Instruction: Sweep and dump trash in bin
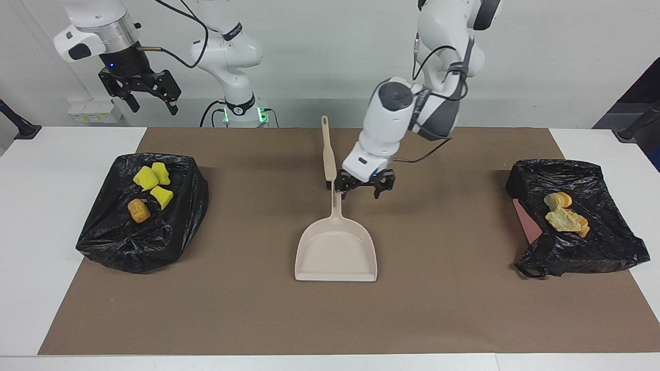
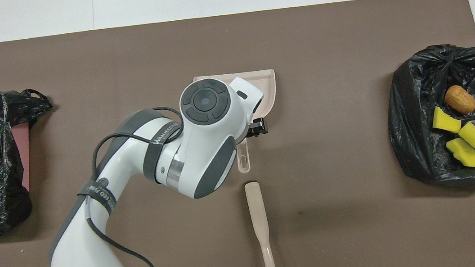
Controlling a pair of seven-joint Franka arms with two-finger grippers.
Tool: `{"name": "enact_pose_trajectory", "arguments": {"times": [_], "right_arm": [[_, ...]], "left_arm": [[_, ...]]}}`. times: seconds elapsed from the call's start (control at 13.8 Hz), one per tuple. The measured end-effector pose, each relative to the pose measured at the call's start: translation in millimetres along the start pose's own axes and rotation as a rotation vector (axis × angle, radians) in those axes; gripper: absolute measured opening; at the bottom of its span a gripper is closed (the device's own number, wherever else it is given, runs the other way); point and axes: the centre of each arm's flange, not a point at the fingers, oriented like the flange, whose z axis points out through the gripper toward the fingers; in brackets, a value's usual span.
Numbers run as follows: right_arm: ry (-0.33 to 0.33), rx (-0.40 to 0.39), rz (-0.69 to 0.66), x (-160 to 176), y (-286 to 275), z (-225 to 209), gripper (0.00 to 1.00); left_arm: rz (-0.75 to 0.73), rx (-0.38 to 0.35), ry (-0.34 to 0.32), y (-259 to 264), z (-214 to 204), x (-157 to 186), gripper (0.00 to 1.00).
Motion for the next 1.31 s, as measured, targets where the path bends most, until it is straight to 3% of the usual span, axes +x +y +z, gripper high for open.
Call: {"name": "enact_pose_trajectory", "arguments": {"times": [0.29,0.65,1.02,1.31], "right_arm": [[0.000,0.000,-0.001,0,-1,0,1.00],[0.000,0.000,-0.001,0,-1,0,1.00],[0.000,0.000,-0.001,0,-1,0,1.00],[0.000,0.000,-0.001,0,-1,0,1.00]], "left_arm": [[0.023,-0.010,-0.009,-93,-38,38,1.00],[0.100,0.000,-0.048,-207,-69,61,1.00],[0.149,-0.003,-0.050,-297,-102,63,1.00],[0.129,-0.002,-0.056,-322,-130,50,1.00]]}}
